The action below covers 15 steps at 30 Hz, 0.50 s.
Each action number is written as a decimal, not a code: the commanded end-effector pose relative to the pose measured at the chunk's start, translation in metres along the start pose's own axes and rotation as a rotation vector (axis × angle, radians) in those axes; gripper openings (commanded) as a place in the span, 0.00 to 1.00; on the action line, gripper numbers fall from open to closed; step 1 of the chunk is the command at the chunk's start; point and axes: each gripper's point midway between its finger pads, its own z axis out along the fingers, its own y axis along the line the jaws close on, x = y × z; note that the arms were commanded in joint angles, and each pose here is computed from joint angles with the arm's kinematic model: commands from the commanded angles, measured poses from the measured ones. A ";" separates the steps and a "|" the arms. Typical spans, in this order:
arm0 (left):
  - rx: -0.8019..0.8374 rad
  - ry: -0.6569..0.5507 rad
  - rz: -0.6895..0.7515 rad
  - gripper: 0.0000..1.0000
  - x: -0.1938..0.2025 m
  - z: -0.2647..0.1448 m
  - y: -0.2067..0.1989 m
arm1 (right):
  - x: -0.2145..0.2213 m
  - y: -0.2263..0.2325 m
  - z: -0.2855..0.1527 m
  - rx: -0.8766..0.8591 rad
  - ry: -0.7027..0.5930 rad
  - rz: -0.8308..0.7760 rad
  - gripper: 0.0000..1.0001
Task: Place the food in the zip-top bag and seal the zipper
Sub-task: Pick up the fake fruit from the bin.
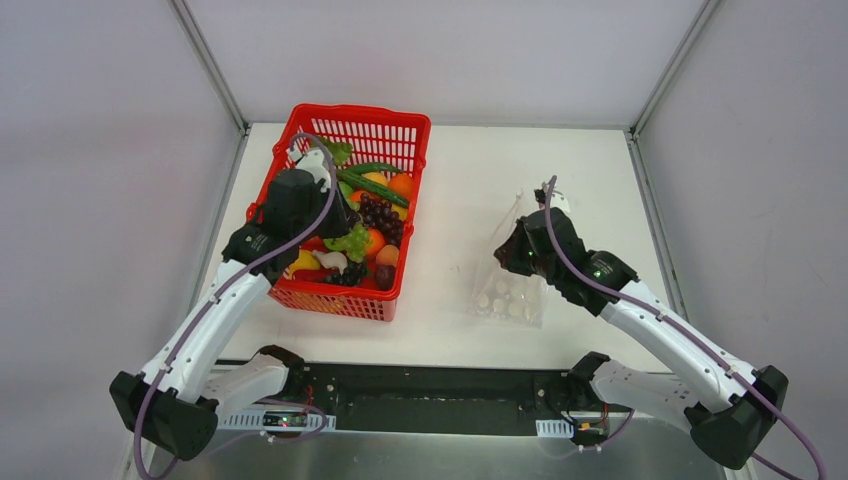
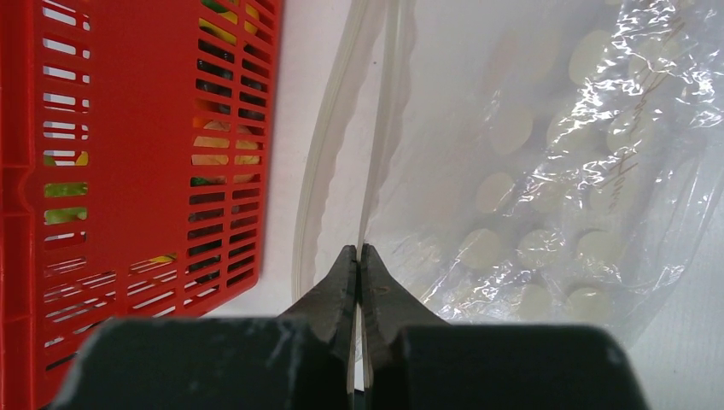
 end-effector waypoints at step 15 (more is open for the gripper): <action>0.581 -0.178 0.017 0.00 -0.062 -0.103 -0.132 | -0.008 0.012 0.000 -0.055 -0.037 0.028 0.00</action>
